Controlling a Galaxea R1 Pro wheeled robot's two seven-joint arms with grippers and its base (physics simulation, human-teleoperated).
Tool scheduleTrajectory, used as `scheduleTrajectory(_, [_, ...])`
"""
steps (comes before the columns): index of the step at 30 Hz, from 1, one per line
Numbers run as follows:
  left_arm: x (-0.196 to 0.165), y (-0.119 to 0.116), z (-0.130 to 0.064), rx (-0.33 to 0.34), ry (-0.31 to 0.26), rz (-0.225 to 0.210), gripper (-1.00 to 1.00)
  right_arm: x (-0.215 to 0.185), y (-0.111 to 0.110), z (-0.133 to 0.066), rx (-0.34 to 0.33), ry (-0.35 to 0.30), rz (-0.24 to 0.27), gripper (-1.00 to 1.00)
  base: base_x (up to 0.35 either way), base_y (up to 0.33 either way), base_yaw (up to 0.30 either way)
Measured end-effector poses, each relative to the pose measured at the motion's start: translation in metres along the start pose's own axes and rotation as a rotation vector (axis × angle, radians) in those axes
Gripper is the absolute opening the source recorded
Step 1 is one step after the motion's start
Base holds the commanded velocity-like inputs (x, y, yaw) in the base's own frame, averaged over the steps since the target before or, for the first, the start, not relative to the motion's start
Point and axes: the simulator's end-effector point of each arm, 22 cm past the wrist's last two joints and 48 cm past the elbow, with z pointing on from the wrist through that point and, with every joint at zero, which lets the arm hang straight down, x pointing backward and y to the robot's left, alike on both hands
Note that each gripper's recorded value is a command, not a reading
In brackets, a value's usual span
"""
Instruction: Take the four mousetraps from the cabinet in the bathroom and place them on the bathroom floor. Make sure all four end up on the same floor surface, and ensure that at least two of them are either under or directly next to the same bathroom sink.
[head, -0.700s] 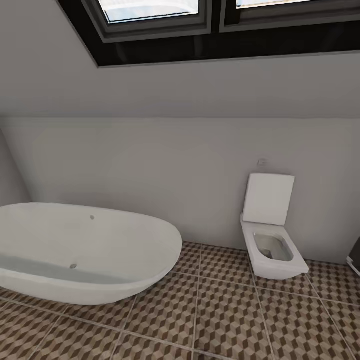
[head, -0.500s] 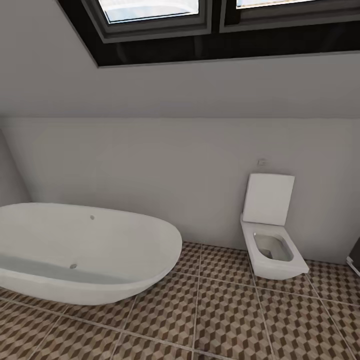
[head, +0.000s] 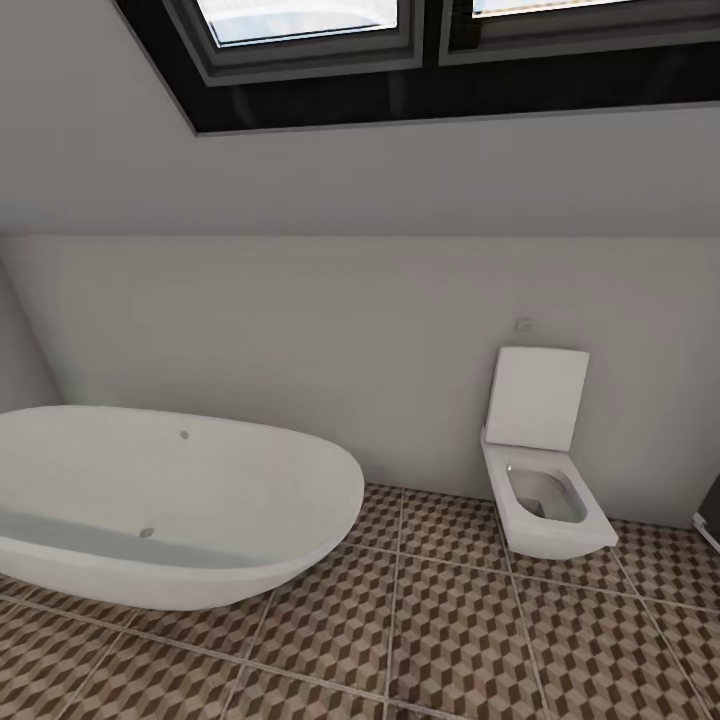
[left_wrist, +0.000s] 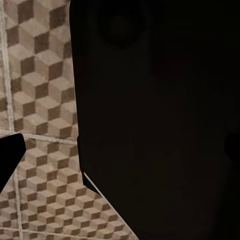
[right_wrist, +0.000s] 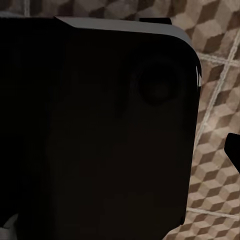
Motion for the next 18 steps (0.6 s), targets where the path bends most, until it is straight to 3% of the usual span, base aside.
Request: scheduleTrajectory(18, [-0.0024,-0.0011,0.0000,0.003,-0.005,0.000,1.00,-0.0071,0.0003,0.0000,-0.001,-0.015,0.000,1.00,0.000,0.000,0.000])
